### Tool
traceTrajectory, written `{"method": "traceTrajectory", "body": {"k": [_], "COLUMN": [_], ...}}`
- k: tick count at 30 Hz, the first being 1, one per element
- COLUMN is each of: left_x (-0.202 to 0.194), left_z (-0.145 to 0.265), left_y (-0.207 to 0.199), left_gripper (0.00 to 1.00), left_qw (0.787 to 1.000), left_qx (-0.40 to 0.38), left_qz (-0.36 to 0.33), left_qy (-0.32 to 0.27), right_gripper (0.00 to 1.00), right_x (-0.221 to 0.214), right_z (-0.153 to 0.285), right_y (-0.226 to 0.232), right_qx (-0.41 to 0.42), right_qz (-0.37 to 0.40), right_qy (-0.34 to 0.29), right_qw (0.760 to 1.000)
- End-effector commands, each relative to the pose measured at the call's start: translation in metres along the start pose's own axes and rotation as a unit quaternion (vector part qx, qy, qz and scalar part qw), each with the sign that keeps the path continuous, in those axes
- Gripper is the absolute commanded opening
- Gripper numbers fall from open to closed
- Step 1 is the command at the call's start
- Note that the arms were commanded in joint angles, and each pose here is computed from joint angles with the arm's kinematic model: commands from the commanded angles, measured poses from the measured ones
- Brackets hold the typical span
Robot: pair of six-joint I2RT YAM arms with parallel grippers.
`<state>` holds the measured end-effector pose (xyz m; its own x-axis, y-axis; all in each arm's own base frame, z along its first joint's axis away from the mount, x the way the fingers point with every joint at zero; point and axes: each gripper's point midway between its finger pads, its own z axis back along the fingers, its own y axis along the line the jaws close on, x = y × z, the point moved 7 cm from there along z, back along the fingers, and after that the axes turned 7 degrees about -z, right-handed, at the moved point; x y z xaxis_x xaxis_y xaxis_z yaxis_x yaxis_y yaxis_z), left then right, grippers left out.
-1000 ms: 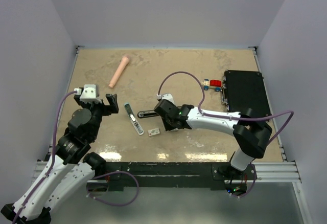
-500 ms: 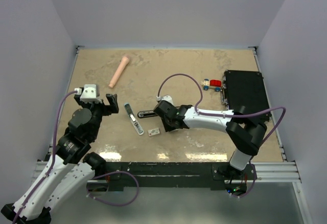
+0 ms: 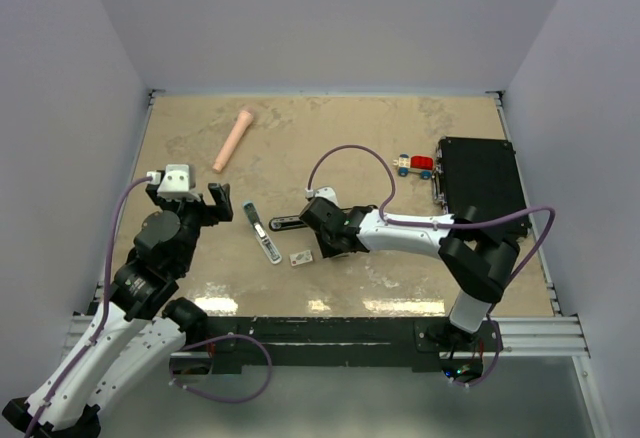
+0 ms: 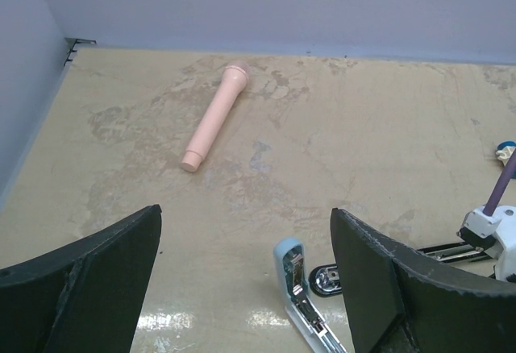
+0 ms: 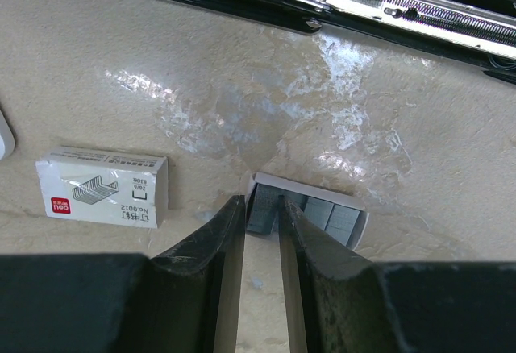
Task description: Load the staples into the stapler
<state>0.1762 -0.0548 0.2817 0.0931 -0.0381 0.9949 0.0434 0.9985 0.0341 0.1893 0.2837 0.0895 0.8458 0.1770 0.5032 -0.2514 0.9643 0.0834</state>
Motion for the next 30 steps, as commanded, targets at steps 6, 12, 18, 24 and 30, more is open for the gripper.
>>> {"method": "traceTrajectory", "body": {"k": [6, 12, 18, 24, 30], "left_x": [0.004, 0.005, 0.004, 0.004, 0.004], "left_z": [-0.002, -0.002, -0.002, -0.002, -0.001], "left_y": [0.000, 0.000, 0.000, 0.000, 0.000], "left_gripper": [0.89, 0.89, 0.89, 0.89, 0.89], "left_qw": [1.000, 1.000, 1.000, 1.000, 1.000], "left_qx": [-0.003, -0.003, -0.003, -0.003, -0.003], "left_qz": [0.000, 0.000, -0.001, 0.000, 0.000], "left_qy": [-0.015, -0.017, -0.015, -0.016, -0.016], "right_gripper": [0.27, 0.27, 0.26, 0.26, 0.25], "right_x": [0.011, 0.013, 0.007, 0.003, -0.004], "right_z": [0.021, 0.018, 0.008, 0.002, -0.006], "right_y": [-0.003, -0.007, -0.003, -0.002, -0.004], "right_qx": [0.003, -0.011, -0.002, 0.002, -0.005], "right_qz": [-0.016, -0.015, -0.012, -0.010, -0.007], "right_qy": [-0.024, -0.028, -0.013, -0.005, 0.004], "right_qw": [1.000, 0.999, 1.000, 1.000, 1.000]}}
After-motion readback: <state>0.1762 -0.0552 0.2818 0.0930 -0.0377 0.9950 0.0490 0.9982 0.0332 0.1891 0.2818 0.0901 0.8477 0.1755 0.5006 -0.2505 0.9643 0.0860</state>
